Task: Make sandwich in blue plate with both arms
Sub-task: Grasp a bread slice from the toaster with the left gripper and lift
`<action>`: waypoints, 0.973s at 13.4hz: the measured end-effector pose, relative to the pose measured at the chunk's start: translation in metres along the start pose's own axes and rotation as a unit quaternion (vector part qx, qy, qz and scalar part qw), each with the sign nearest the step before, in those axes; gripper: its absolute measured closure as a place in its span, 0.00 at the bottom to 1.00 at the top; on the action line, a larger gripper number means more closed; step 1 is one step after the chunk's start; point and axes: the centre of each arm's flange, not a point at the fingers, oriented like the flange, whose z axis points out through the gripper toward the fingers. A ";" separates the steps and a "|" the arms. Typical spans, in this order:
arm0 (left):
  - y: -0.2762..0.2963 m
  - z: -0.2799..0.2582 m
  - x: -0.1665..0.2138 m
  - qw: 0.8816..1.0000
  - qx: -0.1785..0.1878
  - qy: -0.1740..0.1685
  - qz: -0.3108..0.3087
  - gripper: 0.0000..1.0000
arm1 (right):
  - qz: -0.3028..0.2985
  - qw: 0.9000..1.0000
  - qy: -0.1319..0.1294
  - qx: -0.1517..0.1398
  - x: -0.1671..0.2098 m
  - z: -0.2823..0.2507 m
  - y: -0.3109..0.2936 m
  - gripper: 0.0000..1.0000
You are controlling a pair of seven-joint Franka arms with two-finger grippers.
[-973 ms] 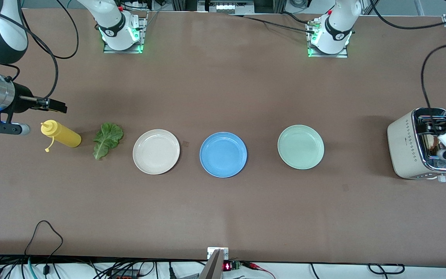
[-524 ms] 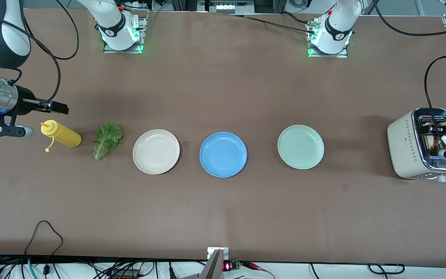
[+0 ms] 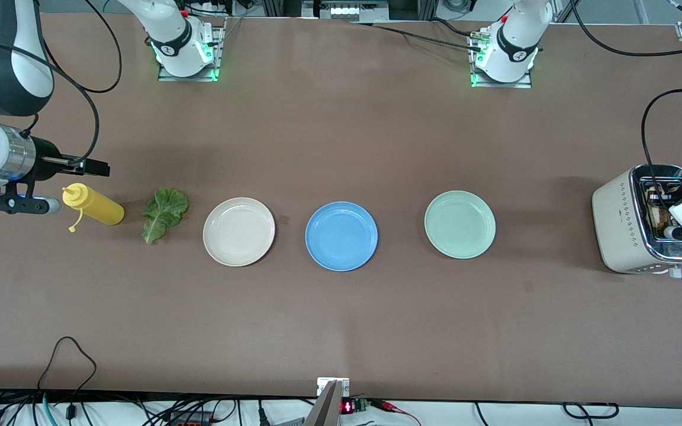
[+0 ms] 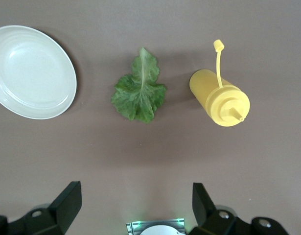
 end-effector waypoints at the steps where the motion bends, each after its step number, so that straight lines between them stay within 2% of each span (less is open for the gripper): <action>1: -0.001 -0.002 -0.002 1.000 -0.001 -0.003 -0.001 0.92 | 0.000 1.000 -0.003 0.000 0.001 0.002 0.000 0.00; 3: -0.001 -0.021 -0.008 1.000 0.000 -0.006 -0.004 0.92 | -0.002 1.000 -0.009 -0.001 0.000 0.004 -0.003 0.00; 5: 0.008 -0.070 -0.021 1.000 0.003 -0.007 -0.001 0.92 | -0.004 1.000 -0.011 -0.002 0.000 0.004 -0.004 0.00; 8: 0.046 -0.153 -0.044 1.000 0.006 -0.015 0.020 0.93 | -0.004 1.000 -0.017 -0.002 -0.001 0.010 -0.005 0.00; 10: 0.085 -0.182 -0.043 0.999 0.005 -0.008 0.052 0.93 | -0.005 1.000 -0.020 -0.003 0.001 0.025 -0.006 0.00; 11: 0.110 -0.187 -0.040 0.997 -0.010 -0.006 0.073 0.93 | -0.005 1.000 -0.012 -0.002 0.004 0.036 -0.006 0.00; 13: 0.156 -0.189 -0.027 0.992 -0.068 0.011 0.104 0.93 | -0.005 1.000 0.017 0.001 0.008 0.064 -0.007 0.00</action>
